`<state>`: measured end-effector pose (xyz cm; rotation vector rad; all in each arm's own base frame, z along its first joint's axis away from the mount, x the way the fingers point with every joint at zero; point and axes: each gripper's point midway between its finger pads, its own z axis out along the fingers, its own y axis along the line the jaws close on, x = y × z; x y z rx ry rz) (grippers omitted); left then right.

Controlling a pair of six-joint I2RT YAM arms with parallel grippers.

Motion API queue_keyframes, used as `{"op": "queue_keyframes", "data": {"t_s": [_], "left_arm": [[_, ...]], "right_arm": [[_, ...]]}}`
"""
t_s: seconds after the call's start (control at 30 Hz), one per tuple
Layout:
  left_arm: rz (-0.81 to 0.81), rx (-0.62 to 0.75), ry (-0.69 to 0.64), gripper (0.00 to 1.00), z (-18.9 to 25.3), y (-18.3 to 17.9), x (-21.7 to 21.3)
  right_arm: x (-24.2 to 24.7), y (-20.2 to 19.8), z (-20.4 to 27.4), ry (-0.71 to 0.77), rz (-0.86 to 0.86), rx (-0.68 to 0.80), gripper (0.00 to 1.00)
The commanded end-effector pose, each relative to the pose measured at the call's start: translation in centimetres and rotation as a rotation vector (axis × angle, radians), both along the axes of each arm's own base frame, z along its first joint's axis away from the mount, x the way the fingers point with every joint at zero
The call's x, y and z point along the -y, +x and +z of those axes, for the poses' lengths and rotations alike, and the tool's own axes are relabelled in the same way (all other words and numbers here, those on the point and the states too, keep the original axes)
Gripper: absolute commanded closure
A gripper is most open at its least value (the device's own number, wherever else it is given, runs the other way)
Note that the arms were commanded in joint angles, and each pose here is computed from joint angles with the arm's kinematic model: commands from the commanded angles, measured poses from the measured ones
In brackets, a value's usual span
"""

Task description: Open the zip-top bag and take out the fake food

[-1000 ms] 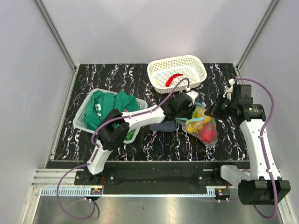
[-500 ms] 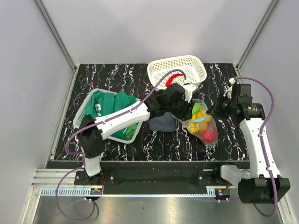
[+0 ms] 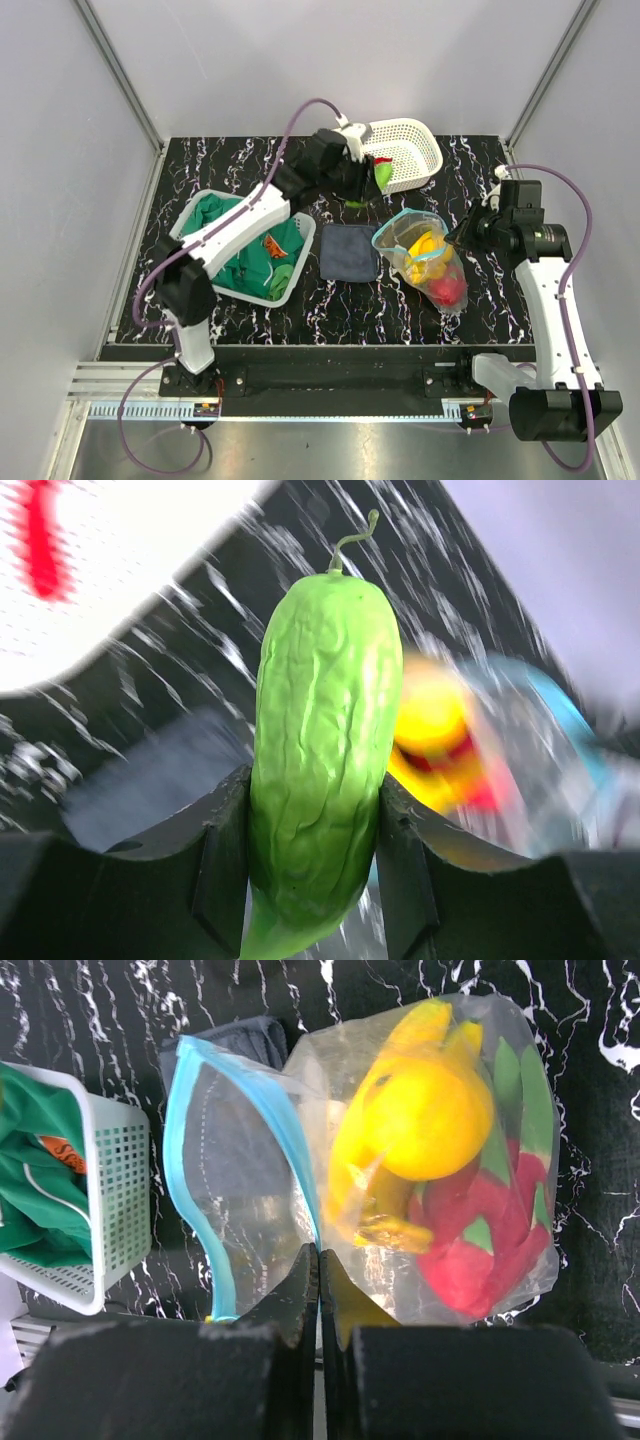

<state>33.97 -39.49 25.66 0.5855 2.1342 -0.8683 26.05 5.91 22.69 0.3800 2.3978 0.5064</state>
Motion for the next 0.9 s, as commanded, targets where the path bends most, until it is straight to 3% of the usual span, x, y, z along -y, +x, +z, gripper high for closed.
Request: {"op": "queue_keyframes", "data": {"t_s": [0.0, 0.03, 0.2, 0.33, 0.43, 0.47, 0.5, 0.67, 0.77, 0.87], "left_arm": [[0.173, 0.055, -0.128, 1.00, 2.0, 8.3, -0.3], [0.202, 0.042, -0.111, 1.00, -0.1, 10.0, -0.1], [0.300, 0.116, -0.164, 0.99, -0.6, 17.3, -1.1], [0.374, 0.171, -0.180, 0.87, -2.2, 20.9, -1.7], [0.435, 0.202, -0.164, 0.66, -2.9, 22.9, -2.6], [0.438, 0.210, -0.165, 0.53, -2.9, 23.3, -2.6], [0.442, 0.218, -0.163, 0.46, -2.8, 23.6, -2.9], [0.411, 0.230, -0.145, 0.19, -1.5, 22.7, -3.4], [0.382, 0.203, -0.143, 0.20, -0.5, 20.9, -3.6], [0.299, 0.125, -0.173, 0.40, 0.1, 17.4, -3.1]], "right_arm": [[0.4, -0.3, 3.9, -0.023, -0.010, 0.123, 1.00], [0.4, -0.4, 4.1, -0.026, -0.010, 0.129, 1.00], [0.7, -0.9, 4.4, -0.042, -0.012, 0.135, 1.00], [0.7, -0.9, 4.2, -0.045, -0.006, 0.125, 1.00], [0.6, -0.8, 4.2, -0.040, -0.002, 0.124, 1.00], [0.6, -0.8, 4.2, -0.040, -0.002, 0.124, 1.00], [0.6, -0.8, 4.1, -0.040, -0.002, 0.121, 1.00], [0.5, -0.8, 3.4, -0.035, 0.002, 0.096, 1.00], [0.3, -0.6, 2.9, -0.027, 0.007, 0.081, 1.00], [0.2, -0.5, 2.9, -0.018, 0.009, 0.084, 1.00]]}}
